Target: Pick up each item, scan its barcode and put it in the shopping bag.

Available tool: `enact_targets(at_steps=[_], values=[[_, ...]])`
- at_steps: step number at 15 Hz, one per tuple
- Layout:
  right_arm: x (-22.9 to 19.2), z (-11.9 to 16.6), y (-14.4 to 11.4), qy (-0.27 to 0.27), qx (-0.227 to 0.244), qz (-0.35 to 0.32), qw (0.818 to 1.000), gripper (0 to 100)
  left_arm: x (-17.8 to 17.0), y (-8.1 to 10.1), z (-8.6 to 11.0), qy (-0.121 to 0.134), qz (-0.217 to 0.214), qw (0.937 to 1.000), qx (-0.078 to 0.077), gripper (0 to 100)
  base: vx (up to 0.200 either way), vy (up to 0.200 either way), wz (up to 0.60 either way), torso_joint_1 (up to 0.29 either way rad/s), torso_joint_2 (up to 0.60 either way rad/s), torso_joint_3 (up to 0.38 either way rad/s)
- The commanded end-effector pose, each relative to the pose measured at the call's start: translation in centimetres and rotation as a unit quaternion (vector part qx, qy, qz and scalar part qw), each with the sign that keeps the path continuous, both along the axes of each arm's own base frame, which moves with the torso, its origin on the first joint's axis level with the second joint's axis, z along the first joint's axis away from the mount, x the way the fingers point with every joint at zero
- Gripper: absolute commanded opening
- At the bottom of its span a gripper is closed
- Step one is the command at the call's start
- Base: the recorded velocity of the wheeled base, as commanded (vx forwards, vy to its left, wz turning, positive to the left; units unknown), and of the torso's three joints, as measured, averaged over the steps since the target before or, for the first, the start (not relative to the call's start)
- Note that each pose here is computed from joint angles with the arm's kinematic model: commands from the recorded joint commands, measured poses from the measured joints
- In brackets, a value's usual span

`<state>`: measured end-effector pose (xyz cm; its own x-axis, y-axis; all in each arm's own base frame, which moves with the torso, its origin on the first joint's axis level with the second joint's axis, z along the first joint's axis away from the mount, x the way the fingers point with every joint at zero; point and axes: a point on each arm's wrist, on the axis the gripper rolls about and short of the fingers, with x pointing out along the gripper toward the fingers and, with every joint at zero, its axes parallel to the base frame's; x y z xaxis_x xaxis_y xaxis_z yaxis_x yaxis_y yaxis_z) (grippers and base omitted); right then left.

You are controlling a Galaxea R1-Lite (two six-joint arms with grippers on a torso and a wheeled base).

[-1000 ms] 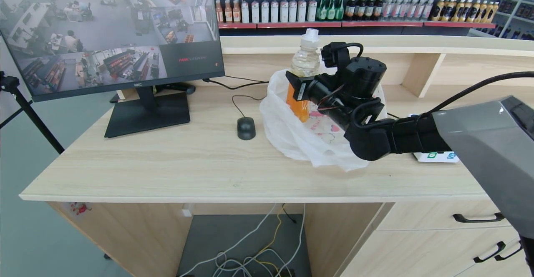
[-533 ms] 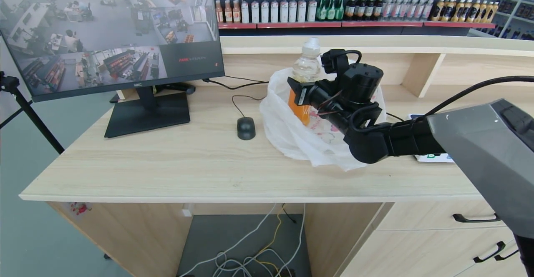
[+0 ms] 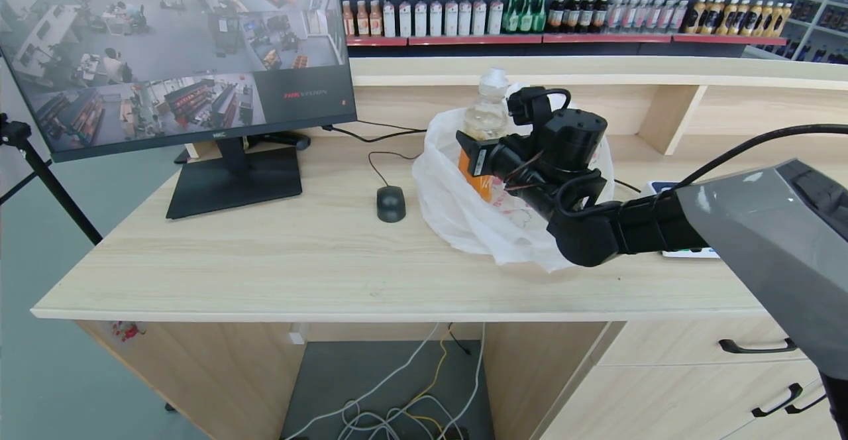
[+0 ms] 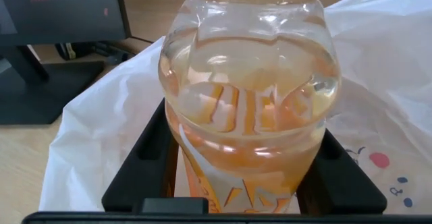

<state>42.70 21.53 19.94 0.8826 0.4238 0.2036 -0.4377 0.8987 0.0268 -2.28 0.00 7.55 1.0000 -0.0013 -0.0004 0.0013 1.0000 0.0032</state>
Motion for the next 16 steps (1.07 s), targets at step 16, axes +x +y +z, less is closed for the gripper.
enact_targets(at_steps=[16], values=[[-0.5, -1.8, 0.4, 0.019, -0.028, 0.002, 0.999, 0, 0.0, 0.0, 0.0, -0.001, 0.000, 1.0000, 0.000, 100, 0.000, 0.000, 0.00, 0.000, 0.00, 0.000]])
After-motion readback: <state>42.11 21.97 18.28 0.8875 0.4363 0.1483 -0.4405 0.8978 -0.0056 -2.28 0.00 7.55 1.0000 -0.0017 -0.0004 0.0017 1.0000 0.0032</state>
